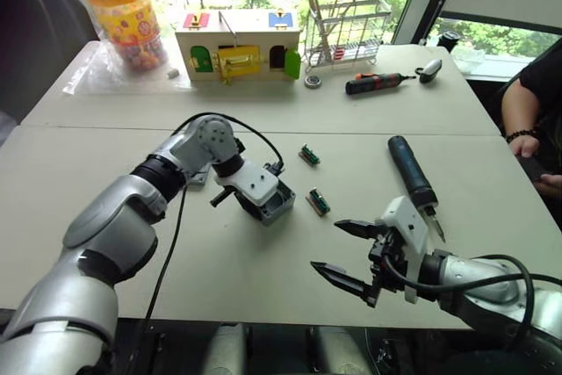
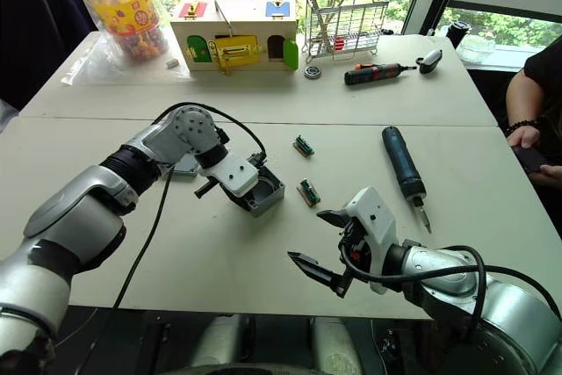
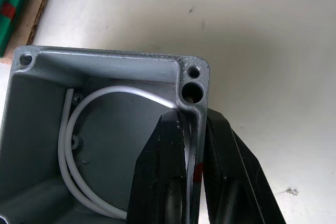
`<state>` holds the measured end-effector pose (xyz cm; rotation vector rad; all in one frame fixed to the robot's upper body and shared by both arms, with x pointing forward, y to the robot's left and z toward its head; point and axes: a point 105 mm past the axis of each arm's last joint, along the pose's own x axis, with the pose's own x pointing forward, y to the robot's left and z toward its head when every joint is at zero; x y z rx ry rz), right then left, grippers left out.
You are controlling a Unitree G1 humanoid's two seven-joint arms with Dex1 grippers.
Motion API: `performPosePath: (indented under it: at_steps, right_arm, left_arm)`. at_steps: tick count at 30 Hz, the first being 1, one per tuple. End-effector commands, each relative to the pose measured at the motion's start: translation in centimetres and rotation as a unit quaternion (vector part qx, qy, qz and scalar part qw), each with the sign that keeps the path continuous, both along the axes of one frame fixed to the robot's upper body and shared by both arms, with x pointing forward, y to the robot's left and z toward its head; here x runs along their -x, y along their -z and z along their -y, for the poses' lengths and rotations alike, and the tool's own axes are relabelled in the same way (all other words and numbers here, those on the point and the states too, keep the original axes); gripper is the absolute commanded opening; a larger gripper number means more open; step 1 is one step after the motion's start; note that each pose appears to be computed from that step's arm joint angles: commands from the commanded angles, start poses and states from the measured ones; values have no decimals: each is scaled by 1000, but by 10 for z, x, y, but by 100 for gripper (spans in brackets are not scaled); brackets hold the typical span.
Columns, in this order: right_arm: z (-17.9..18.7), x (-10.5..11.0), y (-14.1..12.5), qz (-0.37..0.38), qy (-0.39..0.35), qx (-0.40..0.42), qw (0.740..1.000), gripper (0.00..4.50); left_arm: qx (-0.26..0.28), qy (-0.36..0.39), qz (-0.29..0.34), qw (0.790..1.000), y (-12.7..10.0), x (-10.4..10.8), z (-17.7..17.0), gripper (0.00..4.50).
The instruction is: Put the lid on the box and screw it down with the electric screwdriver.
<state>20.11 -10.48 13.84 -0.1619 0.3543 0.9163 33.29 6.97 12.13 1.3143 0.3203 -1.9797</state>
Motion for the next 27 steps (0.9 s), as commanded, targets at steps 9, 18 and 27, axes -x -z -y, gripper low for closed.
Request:
performPosePath:
  at_steps: [9,18,27]
  right_arm:
    - [-5,4,-13,15,-33,-9,999,450]
    - [-25,-14,-57,76,-132,-33,988,450]
    - [-46,-23,-44,112,-183,12,977,450]
  left_arm:
    - [85,-142,13,986,-99,-16,-34,260]
    - [194,-696,27,691,-120,-79,-172,260]
    - [144,-899,-49,410,-35,-55,-227,260]
